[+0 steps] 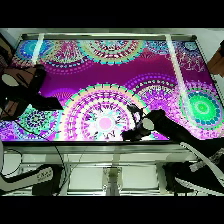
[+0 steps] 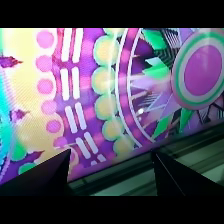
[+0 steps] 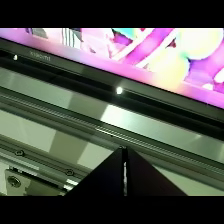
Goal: Fold the clothes and pants, and hang the long-sleeved shirts on hangers.
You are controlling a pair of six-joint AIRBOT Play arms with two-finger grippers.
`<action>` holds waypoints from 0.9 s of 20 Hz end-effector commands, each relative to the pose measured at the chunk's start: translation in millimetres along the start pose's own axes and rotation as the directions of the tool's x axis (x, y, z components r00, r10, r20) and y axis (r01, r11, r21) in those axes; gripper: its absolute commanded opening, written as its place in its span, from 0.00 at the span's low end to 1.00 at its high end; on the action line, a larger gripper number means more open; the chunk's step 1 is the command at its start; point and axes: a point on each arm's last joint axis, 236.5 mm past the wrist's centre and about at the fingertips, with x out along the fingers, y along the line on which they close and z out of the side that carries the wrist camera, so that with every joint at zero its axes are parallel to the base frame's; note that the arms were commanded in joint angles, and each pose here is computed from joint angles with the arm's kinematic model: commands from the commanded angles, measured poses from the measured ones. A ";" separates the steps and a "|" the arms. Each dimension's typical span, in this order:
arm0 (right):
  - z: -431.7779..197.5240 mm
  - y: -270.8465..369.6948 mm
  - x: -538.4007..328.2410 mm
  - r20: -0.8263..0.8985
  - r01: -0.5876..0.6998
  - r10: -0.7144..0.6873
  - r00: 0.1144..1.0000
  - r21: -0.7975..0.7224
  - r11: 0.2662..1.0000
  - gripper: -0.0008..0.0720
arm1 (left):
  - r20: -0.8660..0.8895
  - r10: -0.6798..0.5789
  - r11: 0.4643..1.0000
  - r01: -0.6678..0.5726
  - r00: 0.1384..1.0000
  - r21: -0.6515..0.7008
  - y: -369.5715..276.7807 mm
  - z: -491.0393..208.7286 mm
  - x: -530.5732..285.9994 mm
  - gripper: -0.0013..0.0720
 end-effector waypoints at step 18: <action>37.4 17.7 -3.7 0.158 -0.074 0.074 0.985 -0.006 0.997 0.04 | 0.434 0.583 0.786 -0.344 0.686 -0.514 270.2 8.5 -164.1 0.56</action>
